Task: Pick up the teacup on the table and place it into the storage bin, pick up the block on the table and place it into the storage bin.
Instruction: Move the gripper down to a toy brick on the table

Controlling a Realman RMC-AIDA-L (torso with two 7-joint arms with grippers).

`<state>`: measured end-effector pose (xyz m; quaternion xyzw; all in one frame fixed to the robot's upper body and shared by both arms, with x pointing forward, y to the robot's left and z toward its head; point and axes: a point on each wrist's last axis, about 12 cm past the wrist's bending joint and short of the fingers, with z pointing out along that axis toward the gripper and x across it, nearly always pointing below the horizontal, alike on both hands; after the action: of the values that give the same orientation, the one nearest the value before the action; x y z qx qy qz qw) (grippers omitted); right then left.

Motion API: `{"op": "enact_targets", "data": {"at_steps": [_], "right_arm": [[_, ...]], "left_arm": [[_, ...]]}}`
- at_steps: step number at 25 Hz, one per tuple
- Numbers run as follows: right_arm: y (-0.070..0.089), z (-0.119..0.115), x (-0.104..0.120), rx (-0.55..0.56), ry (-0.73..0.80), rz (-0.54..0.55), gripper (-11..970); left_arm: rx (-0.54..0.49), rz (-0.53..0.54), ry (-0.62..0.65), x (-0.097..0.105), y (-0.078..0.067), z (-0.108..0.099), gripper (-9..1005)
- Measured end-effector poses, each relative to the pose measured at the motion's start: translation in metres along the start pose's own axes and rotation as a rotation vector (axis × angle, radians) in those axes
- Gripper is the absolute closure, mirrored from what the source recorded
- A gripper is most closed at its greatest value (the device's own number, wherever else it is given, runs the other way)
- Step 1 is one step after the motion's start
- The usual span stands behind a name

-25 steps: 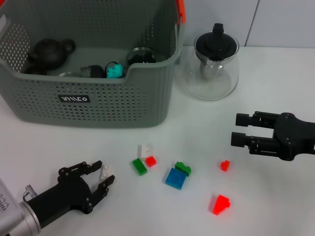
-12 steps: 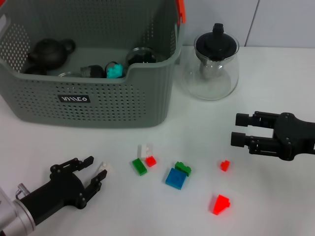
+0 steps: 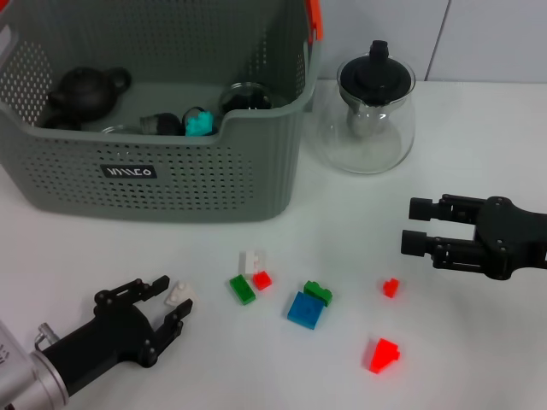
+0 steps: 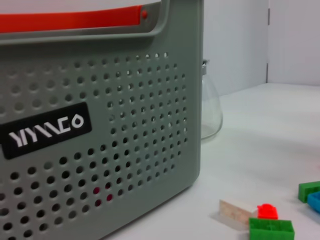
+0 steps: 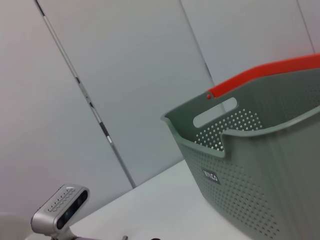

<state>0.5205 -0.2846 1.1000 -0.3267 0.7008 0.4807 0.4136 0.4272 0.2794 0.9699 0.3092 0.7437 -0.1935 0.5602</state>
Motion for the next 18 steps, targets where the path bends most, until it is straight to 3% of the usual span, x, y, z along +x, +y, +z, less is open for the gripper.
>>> {"op": "enact_targets", "data": {"at_steps": [18], "right_arm": [[0.0002, 0.0001, -0.0002, -0.002, 0.0, -0.001, 227]], "left_arm": [[-0.016, -0.021, 0.014, 0.0017, 0.0002, 0.0032, 566]]}}
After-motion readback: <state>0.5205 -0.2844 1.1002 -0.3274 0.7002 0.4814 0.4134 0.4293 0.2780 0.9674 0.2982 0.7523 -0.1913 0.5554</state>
